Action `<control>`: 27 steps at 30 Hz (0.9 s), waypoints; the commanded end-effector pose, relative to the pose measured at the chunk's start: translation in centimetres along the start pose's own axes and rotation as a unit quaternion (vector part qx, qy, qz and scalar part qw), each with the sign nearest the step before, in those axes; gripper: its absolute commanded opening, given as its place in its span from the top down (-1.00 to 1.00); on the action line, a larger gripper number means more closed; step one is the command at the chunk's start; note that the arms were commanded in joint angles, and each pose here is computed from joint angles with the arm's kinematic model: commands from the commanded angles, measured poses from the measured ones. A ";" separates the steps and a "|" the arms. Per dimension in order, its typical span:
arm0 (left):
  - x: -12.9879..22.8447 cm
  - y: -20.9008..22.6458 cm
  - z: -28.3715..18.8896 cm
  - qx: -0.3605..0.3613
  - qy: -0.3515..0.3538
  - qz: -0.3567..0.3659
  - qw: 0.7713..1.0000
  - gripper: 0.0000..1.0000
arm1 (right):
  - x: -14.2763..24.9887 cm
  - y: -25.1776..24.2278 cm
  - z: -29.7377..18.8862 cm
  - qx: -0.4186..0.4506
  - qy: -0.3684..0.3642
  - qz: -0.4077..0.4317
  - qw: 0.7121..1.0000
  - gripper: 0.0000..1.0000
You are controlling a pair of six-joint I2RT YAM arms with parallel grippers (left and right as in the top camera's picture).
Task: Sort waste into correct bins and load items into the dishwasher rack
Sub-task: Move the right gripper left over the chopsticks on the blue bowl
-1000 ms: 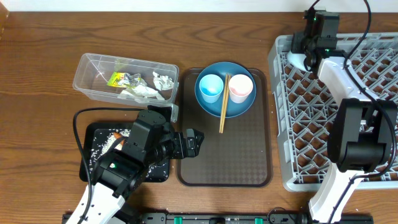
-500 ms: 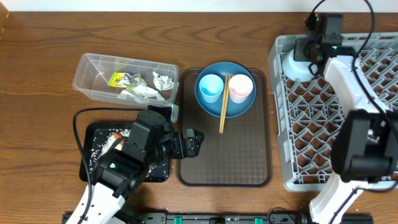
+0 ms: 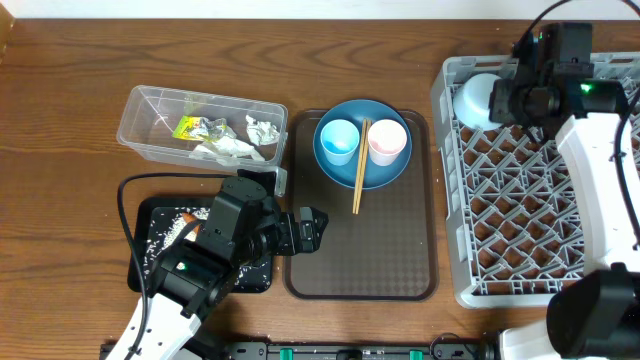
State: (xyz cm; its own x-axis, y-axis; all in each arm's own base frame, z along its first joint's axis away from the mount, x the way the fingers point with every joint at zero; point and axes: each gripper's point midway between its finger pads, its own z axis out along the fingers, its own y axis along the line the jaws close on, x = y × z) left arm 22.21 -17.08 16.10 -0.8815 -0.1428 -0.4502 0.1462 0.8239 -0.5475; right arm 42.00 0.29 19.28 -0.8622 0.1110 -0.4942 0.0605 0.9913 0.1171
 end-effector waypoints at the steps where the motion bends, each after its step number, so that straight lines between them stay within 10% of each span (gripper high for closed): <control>1: -0.2 0.1 -0.1 -0.003 -0.004 0.000 1.000 -1.00 | 1.3 4.3 -1.7 -0.114 0.023 0.010 0.993 0.72; 16: -0.2 0.1 -0.1 -0.003 -0.004 0.000 1.000 -1.00 | 6.0 13.2 -2.1 -0.146 0.081 -0.092 0.982 0.04; 27: -0.2 0.1 -0.1 -0.003 -0.004 0.000 1.000 -1.00 | 9.4 18.5 -2.7 -0.134 0.111 -0.064 0.983 0.13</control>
State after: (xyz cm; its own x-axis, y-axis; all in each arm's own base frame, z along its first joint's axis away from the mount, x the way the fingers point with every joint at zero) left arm 22.22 -17.09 16.11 -0.8813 -0.1429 -0.4504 0.1463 0.8238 -0.5476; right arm 34.45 18.56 18.85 -0.9211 -0.1611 -0.3546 -0.2681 0.9226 0.2773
